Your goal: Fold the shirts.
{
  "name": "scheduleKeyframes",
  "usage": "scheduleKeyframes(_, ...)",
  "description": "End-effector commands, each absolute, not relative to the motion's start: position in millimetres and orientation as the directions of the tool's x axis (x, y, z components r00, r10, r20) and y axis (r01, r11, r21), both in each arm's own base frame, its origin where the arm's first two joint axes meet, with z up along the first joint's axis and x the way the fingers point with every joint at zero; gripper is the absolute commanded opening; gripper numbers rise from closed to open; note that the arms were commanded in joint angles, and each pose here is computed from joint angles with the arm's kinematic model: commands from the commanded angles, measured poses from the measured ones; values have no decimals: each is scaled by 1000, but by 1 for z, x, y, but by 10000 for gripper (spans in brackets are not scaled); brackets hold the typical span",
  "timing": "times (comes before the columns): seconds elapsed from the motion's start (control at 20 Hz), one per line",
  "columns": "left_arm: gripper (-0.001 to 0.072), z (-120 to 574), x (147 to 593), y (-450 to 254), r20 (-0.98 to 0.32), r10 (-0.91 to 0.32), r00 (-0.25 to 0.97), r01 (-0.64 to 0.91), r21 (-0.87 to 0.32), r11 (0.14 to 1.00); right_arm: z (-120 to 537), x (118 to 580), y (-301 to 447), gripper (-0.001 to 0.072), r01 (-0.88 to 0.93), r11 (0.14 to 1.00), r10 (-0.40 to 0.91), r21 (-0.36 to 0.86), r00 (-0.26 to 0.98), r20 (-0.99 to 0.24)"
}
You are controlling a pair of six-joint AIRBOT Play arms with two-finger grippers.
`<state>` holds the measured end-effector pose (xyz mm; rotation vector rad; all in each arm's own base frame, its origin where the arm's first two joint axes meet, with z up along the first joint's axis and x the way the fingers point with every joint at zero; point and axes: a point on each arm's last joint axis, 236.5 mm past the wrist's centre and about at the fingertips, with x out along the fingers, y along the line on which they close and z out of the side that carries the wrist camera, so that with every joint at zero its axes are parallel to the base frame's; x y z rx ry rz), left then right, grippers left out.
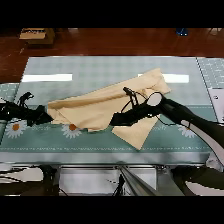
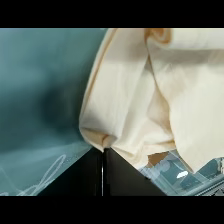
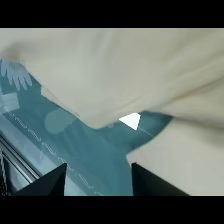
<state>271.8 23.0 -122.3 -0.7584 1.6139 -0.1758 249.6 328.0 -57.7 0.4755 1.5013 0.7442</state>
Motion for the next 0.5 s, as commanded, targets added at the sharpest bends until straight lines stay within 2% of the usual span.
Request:
scheduleKeyframes(0.0,20,-134,273,42,-878,-479,1,-332,-452,828,-69,245,357,491,-99,704,704,704,-41,-709)
scheduleKeyframes(0.25,20,-133,273,42,-876,-481,4,-333,-455,826,-87,244,370,484,-76,720,691,690,-15,-723)
scheduleKeyframes(0.4,20,-132,276,39,-871,-492,16,-325,-469,821,-86,266,371,319,-44,719,695,694,77,-715)
scheduleKeyframes(0.45,20,-132,277,39,-870,-493,22,-327,-472,819,-86,274,370,319,-31,721,691,693,108,-714)
